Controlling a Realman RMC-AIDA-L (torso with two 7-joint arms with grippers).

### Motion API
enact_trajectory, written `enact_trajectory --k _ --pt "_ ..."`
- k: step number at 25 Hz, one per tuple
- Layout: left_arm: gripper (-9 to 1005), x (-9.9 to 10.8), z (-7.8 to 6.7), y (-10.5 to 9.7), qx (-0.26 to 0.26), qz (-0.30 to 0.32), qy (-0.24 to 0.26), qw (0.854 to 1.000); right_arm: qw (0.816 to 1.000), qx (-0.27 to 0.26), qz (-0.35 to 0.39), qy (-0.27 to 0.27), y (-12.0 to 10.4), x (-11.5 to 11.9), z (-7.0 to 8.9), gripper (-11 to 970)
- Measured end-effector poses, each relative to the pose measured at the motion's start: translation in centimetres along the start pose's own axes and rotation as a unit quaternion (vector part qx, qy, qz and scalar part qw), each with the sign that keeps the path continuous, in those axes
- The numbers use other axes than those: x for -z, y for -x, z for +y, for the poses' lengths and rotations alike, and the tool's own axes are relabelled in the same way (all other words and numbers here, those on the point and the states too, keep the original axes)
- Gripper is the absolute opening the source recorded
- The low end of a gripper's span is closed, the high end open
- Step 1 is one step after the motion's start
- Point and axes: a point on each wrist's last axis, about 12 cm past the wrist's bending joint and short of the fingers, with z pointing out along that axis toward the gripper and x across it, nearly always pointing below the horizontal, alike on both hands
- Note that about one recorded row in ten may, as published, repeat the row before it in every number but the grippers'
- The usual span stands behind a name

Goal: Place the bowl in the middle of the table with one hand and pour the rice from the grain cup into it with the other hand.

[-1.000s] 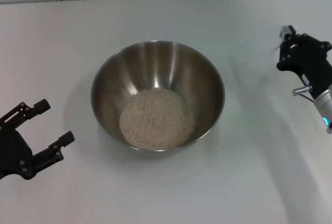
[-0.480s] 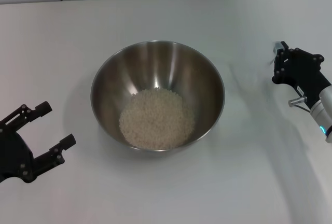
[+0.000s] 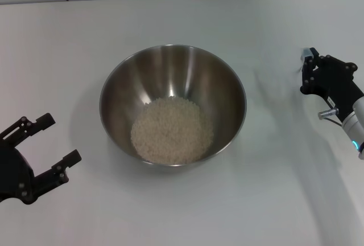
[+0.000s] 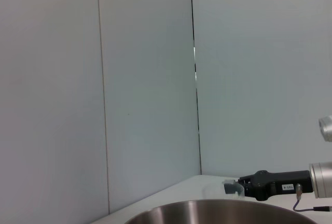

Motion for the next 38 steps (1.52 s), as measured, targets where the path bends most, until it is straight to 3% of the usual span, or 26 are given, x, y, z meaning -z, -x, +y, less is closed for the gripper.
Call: enact_trajectory --k 5,7,12,23,29,38 --pt "785 0.2 -0.1 0.1 0.000 -0.001 0.000 1.000 1.000 -0.002 0.002 0.001 -0.1 0.1 0.0 36" --pt "785 0.3 -0.1 0.1 0.000 -0.002 0.000 1.000 1.000 -0.002 0.005 0.002 -0.3 0.4 0.0 234" --pt "785 0.4 -0.1 0.1 0.000 -0.002 0.000 1.000 1.000 -0.006 0.011 0.008 -0.6 0.7 0.2 365" --pt "785 0.3 -0.1 0.1 0.000 -0.004 -0.002 1.000 1.000 -0.026 -0.011 0.013 -0.9 2.6 -0.2 378" --pt "785 0.3 -0.1 0.1 0.000 -0.004 -0.002 1.000 0.999 -0.030 -0.021 0.017 -1.1 3.8 -0.2 476" --pt "785 0.3 -0.1 0.1 0.001 -0.004 -0.002 1.000 0.998 -0.051 -0.033 0.032 -1.3 5.4 -0.2 474"
